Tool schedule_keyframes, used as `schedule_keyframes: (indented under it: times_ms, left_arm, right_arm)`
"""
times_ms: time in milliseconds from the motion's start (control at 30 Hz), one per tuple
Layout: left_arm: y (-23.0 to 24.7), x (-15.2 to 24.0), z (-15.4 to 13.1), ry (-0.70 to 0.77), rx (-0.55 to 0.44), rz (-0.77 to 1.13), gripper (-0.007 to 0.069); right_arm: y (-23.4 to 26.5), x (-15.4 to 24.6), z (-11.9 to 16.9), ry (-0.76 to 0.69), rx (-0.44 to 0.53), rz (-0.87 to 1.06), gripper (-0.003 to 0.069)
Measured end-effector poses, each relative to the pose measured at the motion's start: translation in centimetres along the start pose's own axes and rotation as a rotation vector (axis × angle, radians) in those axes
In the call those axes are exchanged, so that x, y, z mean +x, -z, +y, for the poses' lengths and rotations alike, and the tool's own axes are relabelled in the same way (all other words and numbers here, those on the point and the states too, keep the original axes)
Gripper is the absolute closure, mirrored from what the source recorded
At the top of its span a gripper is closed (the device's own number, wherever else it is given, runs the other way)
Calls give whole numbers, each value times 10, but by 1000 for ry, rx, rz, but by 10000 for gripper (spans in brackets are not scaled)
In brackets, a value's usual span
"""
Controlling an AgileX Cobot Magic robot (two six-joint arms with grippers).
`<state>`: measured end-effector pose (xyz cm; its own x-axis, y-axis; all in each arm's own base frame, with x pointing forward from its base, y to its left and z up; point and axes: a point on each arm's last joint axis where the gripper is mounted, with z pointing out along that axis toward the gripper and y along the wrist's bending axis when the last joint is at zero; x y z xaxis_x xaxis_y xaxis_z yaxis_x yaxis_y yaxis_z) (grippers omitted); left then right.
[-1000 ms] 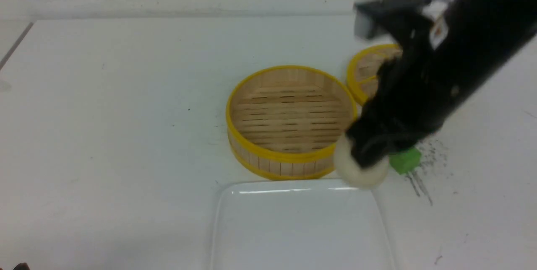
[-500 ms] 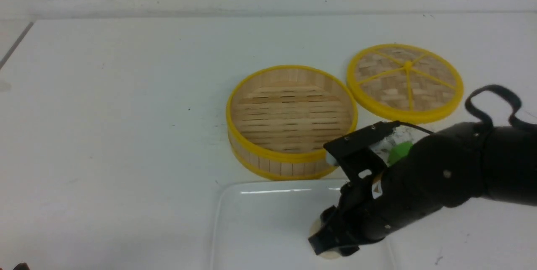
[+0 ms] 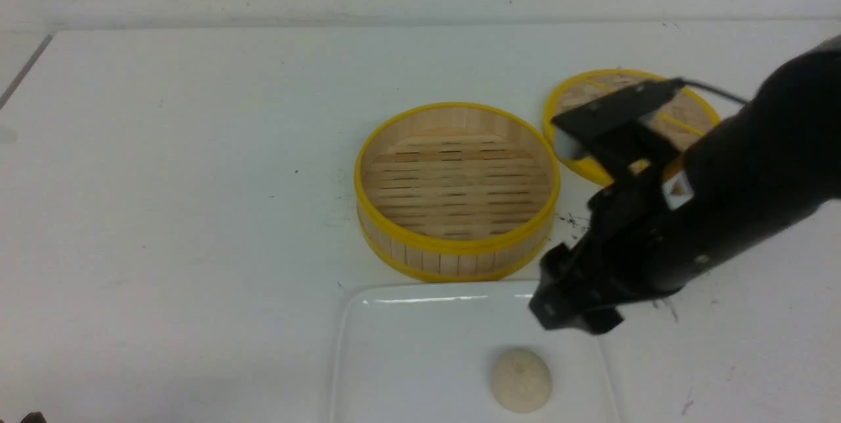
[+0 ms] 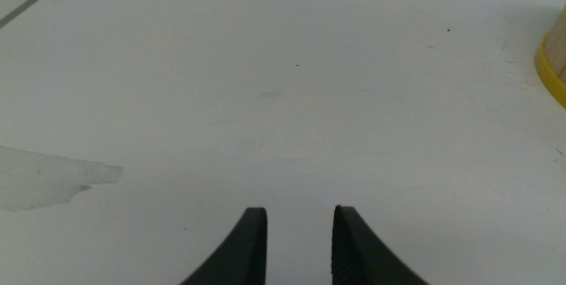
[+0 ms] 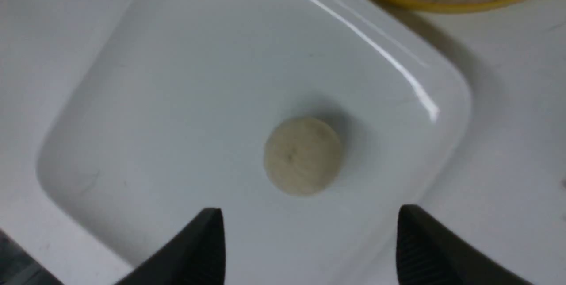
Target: Put the steamed buns into the plate on the white tablecloth.
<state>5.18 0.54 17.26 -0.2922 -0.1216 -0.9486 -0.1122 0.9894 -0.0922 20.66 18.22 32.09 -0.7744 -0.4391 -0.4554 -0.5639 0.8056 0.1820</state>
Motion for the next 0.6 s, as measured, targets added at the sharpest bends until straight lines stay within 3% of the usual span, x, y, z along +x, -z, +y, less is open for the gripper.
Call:
schedule_keyframes:
  times_ms: [167,300,333,467,500,533,600]
  left_arm:
    - [0,0,0,-1,0,0,384]
    - [0,0,0,-1,0,0,384]
    - [0,0,0,-1,0,0,384]
    - [0,0,0,-1,0,0,384]
    - [0,0,0,-1,0,0,384]
    - [0,0,0,-1,0,0,384]
    - [0,0,0,-1,0,0,384]
  right_arm:
    - [70,24,-6,1,104,-54,234]
    - [122,72,-16,-64,191,-156,370]
    - [123,74,-16,-74,191,-162,377]
    - [133,135,-23,-192,141,-347,566]
    - [133,137,-24,-190,137,-361,574]
    - [128,153,-27,-199,106,-476,632]
    - [123,162,-29,-192,87,-561,662]
